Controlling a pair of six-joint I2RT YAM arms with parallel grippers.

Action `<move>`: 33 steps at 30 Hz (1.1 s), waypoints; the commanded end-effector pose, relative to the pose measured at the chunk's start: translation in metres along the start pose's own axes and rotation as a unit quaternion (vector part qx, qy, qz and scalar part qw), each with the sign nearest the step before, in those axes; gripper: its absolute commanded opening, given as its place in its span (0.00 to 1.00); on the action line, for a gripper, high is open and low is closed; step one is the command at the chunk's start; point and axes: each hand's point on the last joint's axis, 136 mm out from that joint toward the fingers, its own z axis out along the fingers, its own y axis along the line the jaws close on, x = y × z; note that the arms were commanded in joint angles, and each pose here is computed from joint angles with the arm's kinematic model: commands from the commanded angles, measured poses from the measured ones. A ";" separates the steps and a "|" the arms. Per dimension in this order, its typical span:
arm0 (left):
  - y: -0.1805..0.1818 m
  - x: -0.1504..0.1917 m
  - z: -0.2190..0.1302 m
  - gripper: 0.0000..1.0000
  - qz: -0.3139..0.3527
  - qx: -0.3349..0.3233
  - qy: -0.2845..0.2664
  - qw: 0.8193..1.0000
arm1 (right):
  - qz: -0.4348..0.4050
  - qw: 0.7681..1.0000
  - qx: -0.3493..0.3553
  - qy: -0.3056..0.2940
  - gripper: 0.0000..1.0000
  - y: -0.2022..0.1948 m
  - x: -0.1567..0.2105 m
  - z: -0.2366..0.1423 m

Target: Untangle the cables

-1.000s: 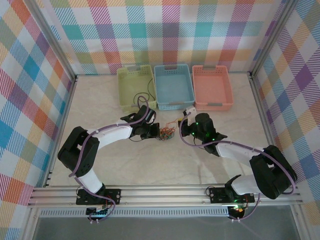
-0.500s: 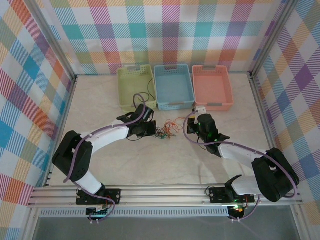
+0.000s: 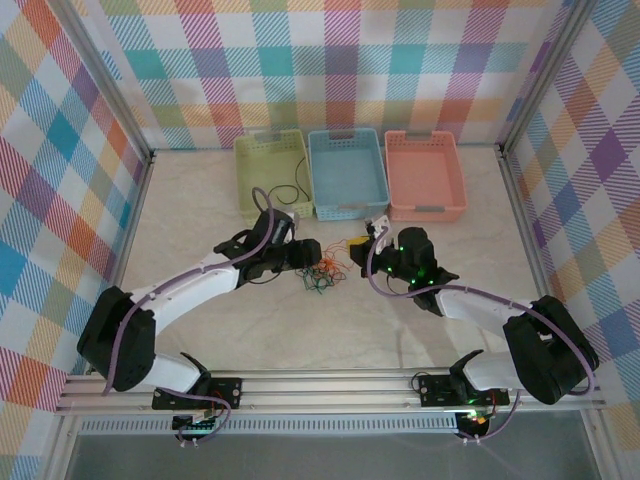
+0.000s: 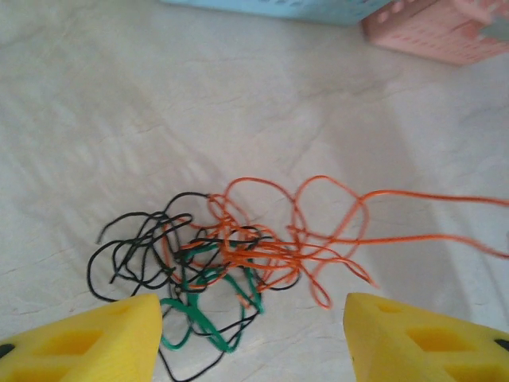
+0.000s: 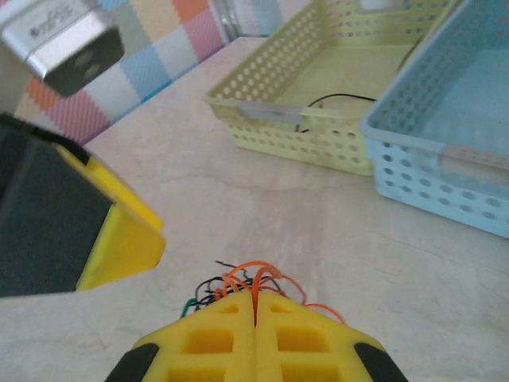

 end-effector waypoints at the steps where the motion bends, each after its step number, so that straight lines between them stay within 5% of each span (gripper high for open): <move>1: -0.017 -0.001 -0.002 0.62 0.019 0.041 -0.007 0.999 | -0.024 0.998 -0.051 -0.029 0.00 0.021 -0.011 -0.004; 6: -0.029 0.005 0.006 0.60 0.031 0.071 0.010 0.997 | -0.026 0.997 -0.067 -0.030 0.00 0.026 -0.012 -0.005; 17: -0.033 0.014 0.025 0.73 0.043 0.077 0.035 0.996 | -0.021 0.996 -0.079 -0.018 0.00 0.029 -0.009 -0.001; 25: -0.027 0.023 0.041 0.51 0.041 0.061 0.055 0.996 | -0.021 0.997 -0.070 -0.024 0.00 0.027 -0.011 -0.003; 33: -0.017 0.019 0.047 0.49 0.035 0.031 0.051 0.998 | -0.013 0.996 -0.090 -0.009 0.00 0.031 -0.008 0.003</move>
